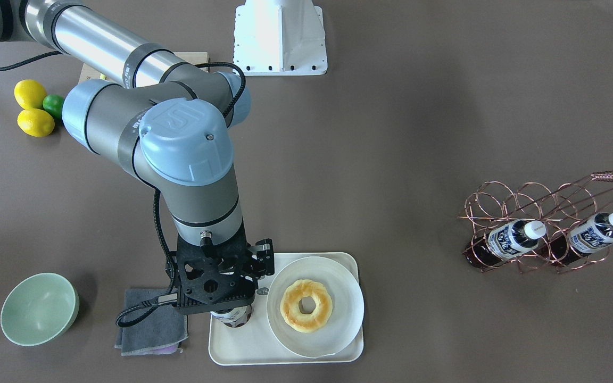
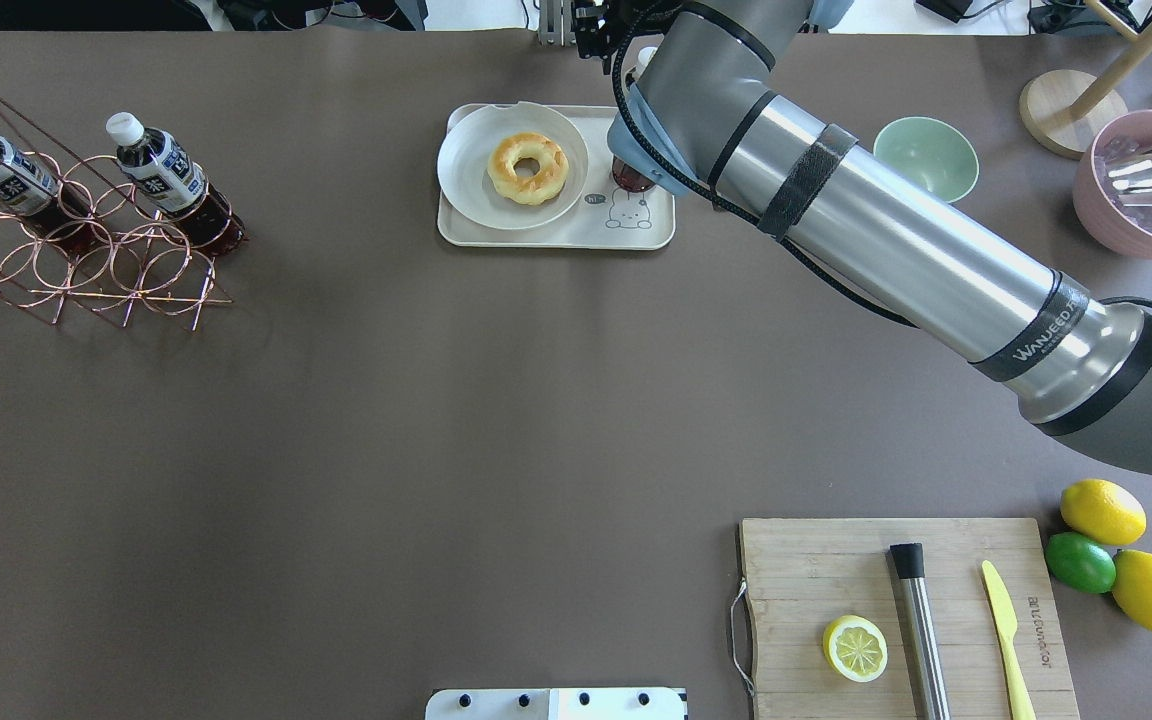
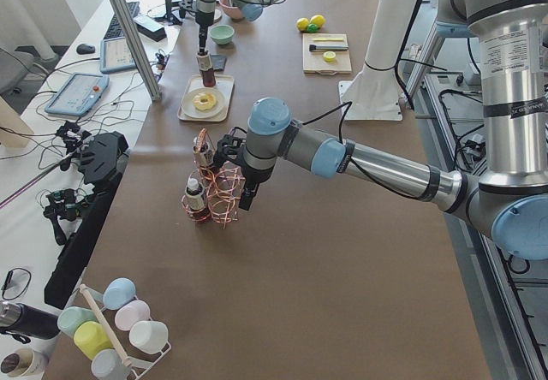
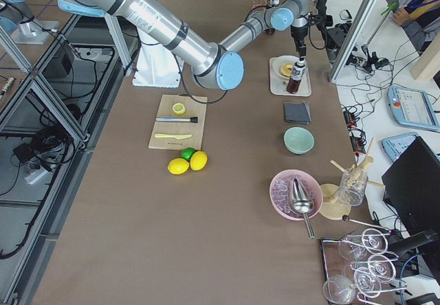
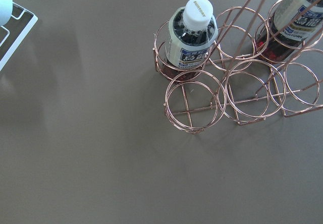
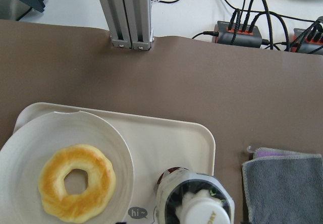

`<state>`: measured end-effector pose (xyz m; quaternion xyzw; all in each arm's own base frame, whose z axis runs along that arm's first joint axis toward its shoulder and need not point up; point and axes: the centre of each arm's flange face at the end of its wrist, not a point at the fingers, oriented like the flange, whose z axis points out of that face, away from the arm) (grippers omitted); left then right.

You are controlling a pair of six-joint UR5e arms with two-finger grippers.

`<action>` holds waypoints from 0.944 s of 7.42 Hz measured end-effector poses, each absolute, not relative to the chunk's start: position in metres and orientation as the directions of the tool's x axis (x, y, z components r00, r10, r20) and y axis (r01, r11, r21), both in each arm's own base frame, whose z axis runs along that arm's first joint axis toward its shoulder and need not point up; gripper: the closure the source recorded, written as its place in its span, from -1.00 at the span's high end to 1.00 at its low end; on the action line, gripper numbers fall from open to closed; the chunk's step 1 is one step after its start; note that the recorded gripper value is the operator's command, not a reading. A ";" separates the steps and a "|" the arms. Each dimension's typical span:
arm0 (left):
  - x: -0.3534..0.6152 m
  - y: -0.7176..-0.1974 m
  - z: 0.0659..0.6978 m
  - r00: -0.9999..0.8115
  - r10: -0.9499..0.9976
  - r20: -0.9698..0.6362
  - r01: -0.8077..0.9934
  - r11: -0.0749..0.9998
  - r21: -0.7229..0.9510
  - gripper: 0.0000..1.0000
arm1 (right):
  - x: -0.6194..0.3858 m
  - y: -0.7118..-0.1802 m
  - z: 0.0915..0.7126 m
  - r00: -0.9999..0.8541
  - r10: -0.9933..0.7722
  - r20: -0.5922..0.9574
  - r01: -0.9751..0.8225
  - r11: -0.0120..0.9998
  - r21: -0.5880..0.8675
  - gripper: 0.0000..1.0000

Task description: Place tea on tray

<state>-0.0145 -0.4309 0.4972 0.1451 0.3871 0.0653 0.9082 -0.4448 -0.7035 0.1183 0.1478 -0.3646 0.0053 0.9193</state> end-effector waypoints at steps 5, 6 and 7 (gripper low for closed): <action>-0.033 -0.432 0.506 0.701 0.213 -0.680 0.013 0.950 0.311 0.93 | -0.316 -0.669 0.130 0.679 -0.105 0.727 -0.075 0.975 0.210 1.00; -0.046 -0.431 0.512 0.705 0.220 -0.674 0.007 0.948 0.318 0.93 | -0.279 -0.639 0.165 0.683 -0.128 0.719 -0.059 0.971 0.230 1.00; -0.056 -0.430 0.520 0.705 0.221 -0.674 -0.004 0.952 0.307 0.93 | -0.235 -0.609 0.213 0.694 -0.167 0.700 -0.027 0.966 0.257 1.00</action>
